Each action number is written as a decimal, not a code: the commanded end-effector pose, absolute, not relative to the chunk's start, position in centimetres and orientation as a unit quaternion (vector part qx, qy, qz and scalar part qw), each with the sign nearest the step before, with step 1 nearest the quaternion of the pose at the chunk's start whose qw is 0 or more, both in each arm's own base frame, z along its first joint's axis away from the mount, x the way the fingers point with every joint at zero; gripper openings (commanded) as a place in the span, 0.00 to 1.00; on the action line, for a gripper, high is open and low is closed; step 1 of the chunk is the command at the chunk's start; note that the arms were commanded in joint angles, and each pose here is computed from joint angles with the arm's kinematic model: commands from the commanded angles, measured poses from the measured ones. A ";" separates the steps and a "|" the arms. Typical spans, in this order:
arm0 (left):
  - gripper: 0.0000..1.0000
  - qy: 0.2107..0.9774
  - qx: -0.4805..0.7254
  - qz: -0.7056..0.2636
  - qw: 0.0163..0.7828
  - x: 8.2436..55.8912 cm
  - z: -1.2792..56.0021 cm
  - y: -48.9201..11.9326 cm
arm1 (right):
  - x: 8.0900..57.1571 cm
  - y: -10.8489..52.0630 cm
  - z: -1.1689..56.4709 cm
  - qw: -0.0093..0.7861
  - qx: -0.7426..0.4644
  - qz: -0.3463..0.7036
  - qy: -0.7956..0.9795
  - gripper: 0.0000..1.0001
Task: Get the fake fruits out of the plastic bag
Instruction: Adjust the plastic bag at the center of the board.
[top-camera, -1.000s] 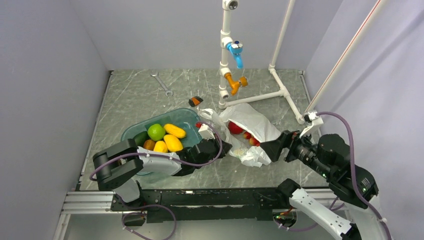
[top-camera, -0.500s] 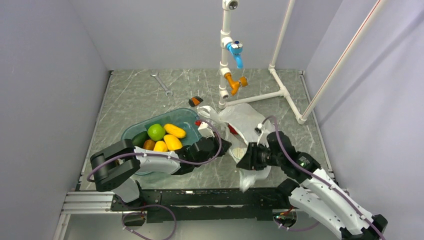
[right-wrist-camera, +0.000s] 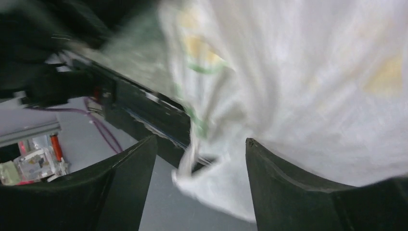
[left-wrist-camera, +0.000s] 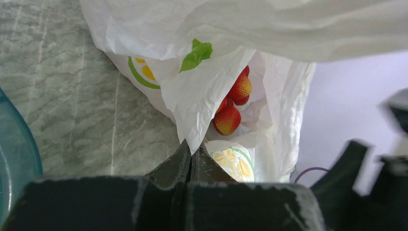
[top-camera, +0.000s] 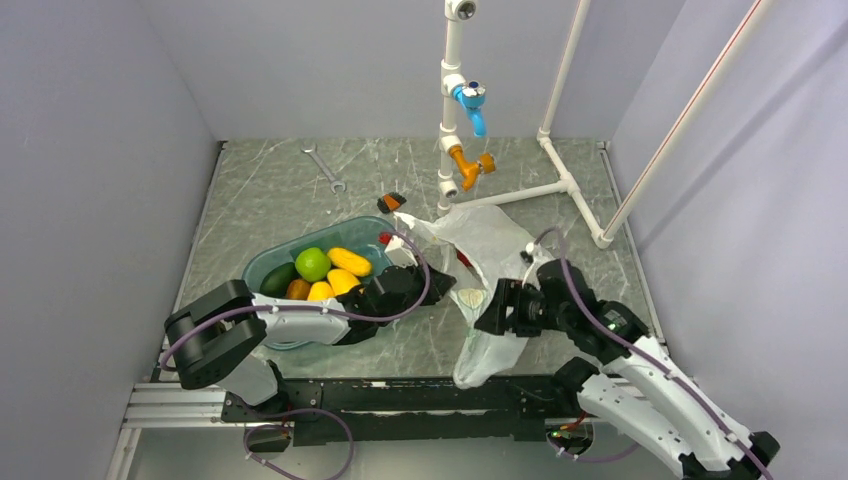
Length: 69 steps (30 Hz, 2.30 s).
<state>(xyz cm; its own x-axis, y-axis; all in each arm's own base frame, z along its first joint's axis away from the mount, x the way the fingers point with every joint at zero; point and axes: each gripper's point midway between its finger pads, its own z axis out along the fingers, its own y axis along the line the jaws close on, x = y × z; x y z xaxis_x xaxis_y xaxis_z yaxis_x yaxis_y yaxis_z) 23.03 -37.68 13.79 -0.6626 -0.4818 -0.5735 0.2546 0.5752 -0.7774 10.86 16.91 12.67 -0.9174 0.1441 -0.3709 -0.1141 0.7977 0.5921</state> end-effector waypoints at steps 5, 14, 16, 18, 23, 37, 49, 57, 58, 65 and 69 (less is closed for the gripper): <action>0.00 0.775 -0.067 -0.506 0.372 21.9 14.8 -39.2 | 15.6 16.4 23.9 0.386 -0.100 0.294 0.869 0.91; 0.00 0.779 -0.064 -0.509 0.362 21.5 13.9 -39.3 | 21.0 14.3 19.7 0.374 -0.104 0.119 0.914 0.96; 0.00 0.780 -0.057 -0.508 0.361 21.4 14.0 -39.4 | 21.5 14.2 19.1 0.369 -0.109 0.101 0.917 0.96; 0.00 0.785 -0.049 -0.502 0.360 21.3 13.6 -39.4 | 22.0 14.1 18.5 0.366 -0.112 0.086 0.920 0.97; 0.00 0.783 -0.054 -0.508 0.355 21.2 13.5 -39.4 | 22.4 13.9 17.5 0.354 -0.109 0.055 0.927 0.99; 0.00 0.786 -0.057 -0.502 0.356 20.9 13.2 -38.5 | 24.5 11.7 15.0 0.381 0.042 -0.012 0.924 0.77; 0.00 0.808 -0.030 -0.463 0.363 21.1 13.4 -37.4 | 27.2 5.8 19.8 0.447 0.139 -0.002 0.884 0.00; 0.00 0.784 -0.013 -0.480 0.394 24.5 16.7 -37.9 | 28.2 7.2 26.8 0.497 0.101 0.044 0.861 0.00; 0.00 0.782 -0.011 -0.480 0.398 24.9 17.0 -37.7 | 28.3 7.3 27.5 0.501 0.096 0.048 0.859 0.00; 0.00 0.790 -0.001 -0.480 0.380 24.6 16.4 -37.1 | 27.4 10.0 29.5 0.507 0.019 0.113 0.855 0.00; 0.02 0.808 0.010 -0.490 0.326 21.9 12.9 -36.9 | 26.1 12.9 26.2 0.449 -0.036 0.170 0.877 0.00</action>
<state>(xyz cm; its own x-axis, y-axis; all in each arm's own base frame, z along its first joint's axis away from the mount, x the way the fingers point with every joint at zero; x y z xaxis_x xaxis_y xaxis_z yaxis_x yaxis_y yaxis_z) 24.68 -36.52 14.26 -0.7239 -0.3662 -0.5847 0.3198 0.5728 -0.7548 27.34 9.72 27.73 -0.5262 0.1597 -0.8352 -0.0375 0.9769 0.2104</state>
